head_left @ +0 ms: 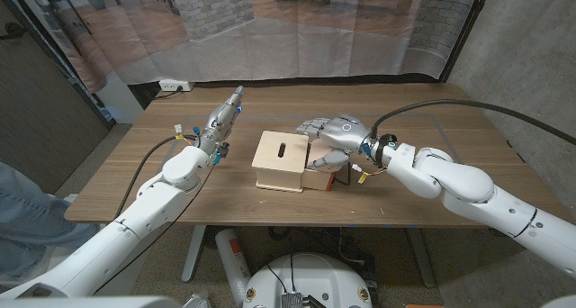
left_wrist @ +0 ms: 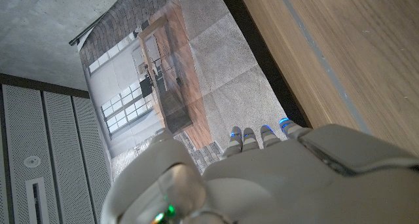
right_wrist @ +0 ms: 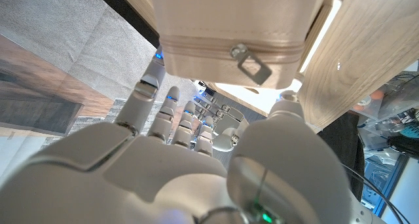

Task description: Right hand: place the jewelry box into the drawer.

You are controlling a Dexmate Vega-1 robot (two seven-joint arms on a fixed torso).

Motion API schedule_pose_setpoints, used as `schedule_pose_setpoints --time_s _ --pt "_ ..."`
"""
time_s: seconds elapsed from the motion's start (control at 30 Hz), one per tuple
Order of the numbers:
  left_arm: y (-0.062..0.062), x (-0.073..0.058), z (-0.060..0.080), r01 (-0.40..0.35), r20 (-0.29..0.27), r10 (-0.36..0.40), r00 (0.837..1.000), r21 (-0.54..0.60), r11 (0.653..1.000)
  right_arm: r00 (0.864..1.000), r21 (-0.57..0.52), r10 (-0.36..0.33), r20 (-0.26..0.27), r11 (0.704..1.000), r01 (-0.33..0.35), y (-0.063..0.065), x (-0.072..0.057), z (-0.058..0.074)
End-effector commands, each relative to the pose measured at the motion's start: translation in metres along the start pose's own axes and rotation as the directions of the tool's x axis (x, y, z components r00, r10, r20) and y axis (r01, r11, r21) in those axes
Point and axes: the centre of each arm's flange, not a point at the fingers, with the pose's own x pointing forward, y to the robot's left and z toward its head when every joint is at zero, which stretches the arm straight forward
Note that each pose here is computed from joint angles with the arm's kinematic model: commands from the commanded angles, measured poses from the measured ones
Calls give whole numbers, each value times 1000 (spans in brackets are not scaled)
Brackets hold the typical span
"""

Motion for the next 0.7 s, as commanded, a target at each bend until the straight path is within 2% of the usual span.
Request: schedule_pose_setpoints --time_s 0.03,0.27,0.53,0.7 --pt "-1 3 1 5 4 -5 1000 -2 1000 999 40 -41 -26 998 42 -15 -1 -5" --pt "-1 4 1 10 -2 -10 1000 4 1000 997 141 -52 -56 988 60 -20 -1 -12" --pt "-3 6 5 20 -4 -20 1000 16 1000 987 211 -112 -117 968 135 -22 -4 -20" --pt "-4 6 8 25 -4 -25 1000 24 999 981 233 -138 -137 958 167 -26 -6 -26"
